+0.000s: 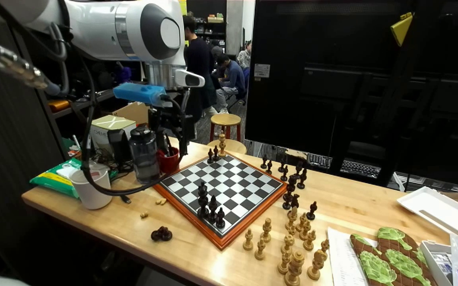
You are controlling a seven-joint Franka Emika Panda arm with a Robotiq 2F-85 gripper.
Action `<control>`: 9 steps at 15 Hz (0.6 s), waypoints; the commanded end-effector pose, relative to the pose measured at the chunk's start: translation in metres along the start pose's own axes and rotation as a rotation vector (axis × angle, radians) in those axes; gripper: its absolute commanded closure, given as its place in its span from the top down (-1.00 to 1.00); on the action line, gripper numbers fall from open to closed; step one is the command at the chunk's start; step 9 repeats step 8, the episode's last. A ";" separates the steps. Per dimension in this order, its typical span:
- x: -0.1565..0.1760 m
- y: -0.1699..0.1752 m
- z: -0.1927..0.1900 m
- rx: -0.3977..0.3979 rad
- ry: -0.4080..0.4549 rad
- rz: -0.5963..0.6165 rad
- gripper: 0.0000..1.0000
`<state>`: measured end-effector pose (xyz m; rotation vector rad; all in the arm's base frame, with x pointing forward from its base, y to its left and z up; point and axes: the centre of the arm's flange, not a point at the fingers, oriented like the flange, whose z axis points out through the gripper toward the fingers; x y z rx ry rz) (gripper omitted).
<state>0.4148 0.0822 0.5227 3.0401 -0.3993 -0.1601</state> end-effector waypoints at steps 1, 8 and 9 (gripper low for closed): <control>-0.002 0.000 -0.002 0.000 0.005 0.007 1.00; -0.004 0.000 -0.003 0.000 0.009 0.013 1.00; -0.004 0.000 -0.003 0.000 0.009 0.013 1.00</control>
